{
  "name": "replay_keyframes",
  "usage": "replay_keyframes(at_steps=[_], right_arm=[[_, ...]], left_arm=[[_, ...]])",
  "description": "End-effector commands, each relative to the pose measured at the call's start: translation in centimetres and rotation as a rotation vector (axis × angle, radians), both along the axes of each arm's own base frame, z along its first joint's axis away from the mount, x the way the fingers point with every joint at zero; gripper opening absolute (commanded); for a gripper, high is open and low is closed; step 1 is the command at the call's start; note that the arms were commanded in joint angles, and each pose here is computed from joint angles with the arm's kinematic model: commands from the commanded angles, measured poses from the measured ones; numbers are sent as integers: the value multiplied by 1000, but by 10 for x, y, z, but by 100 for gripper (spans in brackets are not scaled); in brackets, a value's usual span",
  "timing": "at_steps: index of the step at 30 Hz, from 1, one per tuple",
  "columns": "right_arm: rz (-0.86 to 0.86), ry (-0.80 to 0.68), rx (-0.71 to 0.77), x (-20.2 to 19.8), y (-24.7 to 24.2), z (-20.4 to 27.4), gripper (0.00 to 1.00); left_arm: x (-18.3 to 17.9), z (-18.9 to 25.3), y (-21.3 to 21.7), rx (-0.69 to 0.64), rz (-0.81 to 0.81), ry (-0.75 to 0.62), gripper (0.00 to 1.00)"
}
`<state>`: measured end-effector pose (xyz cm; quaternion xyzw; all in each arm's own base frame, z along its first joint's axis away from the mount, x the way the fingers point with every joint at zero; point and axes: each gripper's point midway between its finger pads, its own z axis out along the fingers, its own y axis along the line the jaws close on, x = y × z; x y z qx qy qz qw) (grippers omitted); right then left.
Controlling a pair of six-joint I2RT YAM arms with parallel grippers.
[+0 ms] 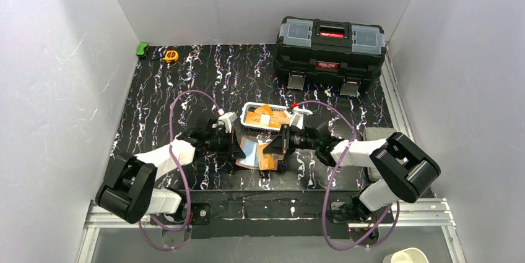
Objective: Put the credit cards into the card holder
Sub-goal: Insert the credit card into the card holder.
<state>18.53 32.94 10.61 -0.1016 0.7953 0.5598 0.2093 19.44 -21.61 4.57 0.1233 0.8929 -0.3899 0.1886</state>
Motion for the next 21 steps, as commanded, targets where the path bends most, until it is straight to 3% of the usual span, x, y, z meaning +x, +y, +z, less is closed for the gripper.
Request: replay_keyframes(at_steps=[1, 8, 13, 18, 21], right_arm=[[33, 0, -82, -8, 4, -14, 1], [74, 52, -121, -4, 18, -28, 1], [62, 104, -172, -1, 19, -39, 1], [61, 125, -215, -7, 11, -50, 1], [61, 122, -224, -9, 8, -51, 1]], left_arm=[[-9, -24, 18, 158, 57, 44, 0], [-20, -30, 18, 178, 54, 71, 1], [-20, -20, 8, 112, 42, 62, 5], [-21, -15, 1, 60, 50, 83, 19], [-16, -13, -6, 23, 72, 99, 33]])
